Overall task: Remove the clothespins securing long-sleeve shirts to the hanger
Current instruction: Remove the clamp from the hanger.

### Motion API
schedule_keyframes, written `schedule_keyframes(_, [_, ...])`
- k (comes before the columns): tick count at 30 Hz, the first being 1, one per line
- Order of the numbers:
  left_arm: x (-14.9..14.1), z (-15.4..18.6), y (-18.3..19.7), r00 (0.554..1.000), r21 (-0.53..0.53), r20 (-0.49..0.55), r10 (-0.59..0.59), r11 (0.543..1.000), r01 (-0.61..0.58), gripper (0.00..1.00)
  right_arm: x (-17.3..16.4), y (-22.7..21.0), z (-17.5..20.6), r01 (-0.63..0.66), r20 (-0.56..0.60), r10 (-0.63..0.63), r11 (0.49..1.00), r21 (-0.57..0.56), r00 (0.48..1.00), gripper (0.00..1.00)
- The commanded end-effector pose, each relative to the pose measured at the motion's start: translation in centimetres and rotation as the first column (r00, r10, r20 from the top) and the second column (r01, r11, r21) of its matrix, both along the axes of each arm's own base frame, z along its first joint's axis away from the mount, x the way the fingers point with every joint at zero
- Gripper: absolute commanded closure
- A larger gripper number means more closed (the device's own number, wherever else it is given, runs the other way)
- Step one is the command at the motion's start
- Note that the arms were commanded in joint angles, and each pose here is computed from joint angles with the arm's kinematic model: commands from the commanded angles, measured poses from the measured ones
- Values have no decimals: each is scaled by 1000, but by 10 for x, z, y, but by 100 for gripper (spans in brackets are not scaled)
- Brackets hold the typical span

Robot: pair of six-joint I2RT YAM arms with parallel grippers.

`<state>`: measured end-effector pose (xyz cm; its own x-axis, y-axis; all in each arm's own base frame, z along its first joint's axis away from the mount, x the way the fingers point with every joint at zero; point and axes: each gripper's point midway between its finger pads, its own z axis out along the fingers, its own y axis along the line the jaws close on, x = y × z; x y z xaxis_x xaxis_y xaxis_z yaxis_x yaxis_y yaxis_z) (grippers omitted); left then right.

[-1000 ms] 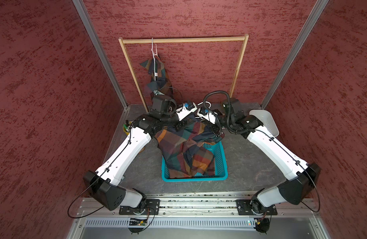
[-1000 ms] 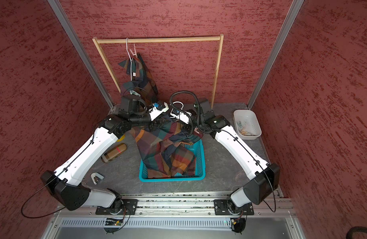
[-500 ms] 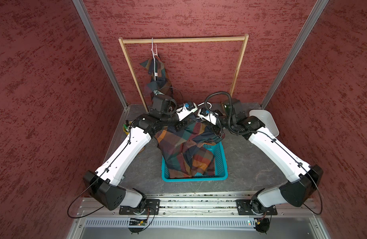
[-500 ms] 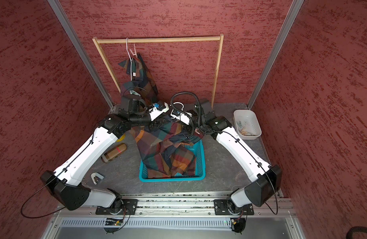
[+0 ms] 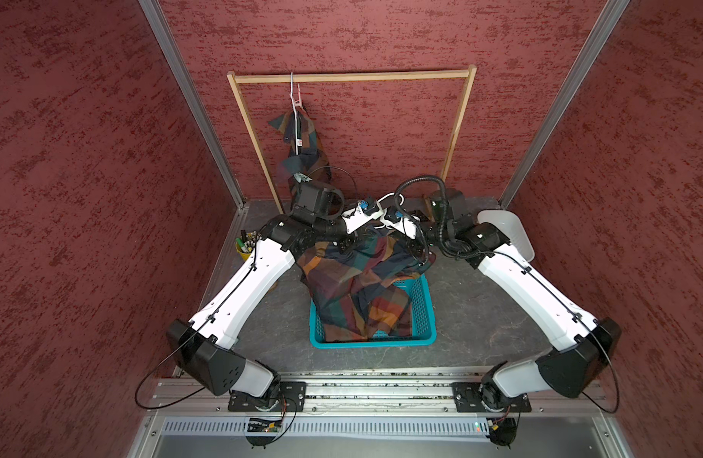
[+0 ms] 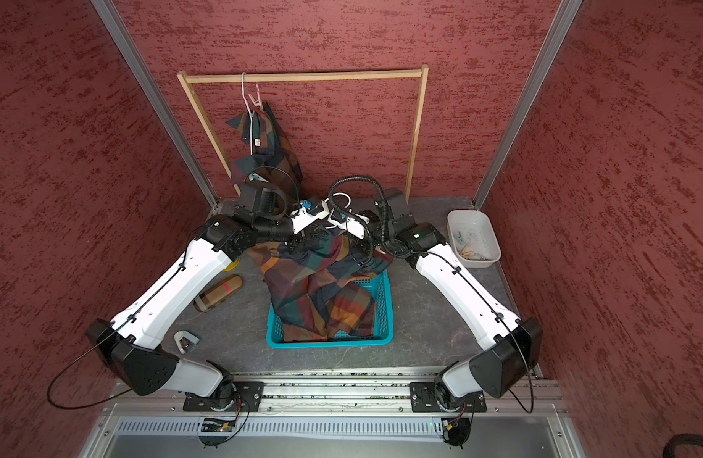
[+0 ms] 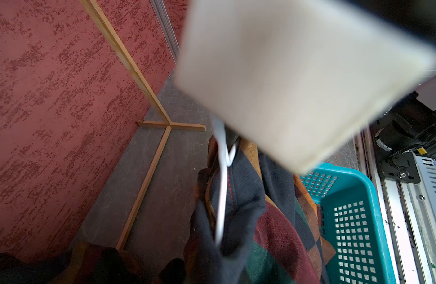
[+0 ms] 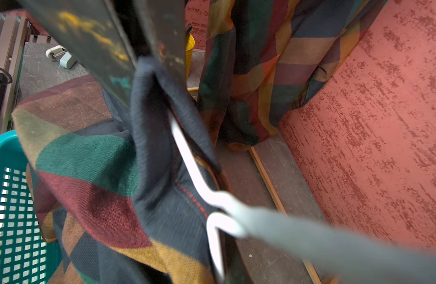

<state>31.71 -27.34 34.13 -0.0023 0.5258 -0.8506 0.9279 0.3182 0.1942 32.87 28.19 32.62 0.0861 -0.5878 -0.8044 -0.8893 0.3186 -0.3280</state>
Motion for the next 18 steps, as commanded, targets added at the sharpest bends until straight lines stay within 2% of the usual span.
schedule_keyframes(1, [6, 8, 6, 998, -17, 41, 47, 999, -47, 100, -21, 14, 41, -102, 82, 93, 988, 117, 992, 98])
schedule_keyframes(6, [5, 12, 11, 994, -42, 90, 54, 998, -51, 100, -26, 9, 58, -91, 123, 70, 980, 174, 990, 73])
schedule_keyframes(12, [2, 24, 23, 989, -120, 139, 54, 992, -37, 100, -37, -28, 95, -93, 168, 39, 940, 327, 985, 38])
schedule_keyframes(15, [-1, 35, 35, 987, -172, 149, 54, 985, -28, 100, -45, -55, 103, -96, 198, 19, 915, 391, 980, 27])
schedule_keyframes(18, [-6, 50, 48, 986, -245, 162, 49, 970, -8, 100, -53, -72, 99, -111, 200, 23, 890, 442, 980, 24])
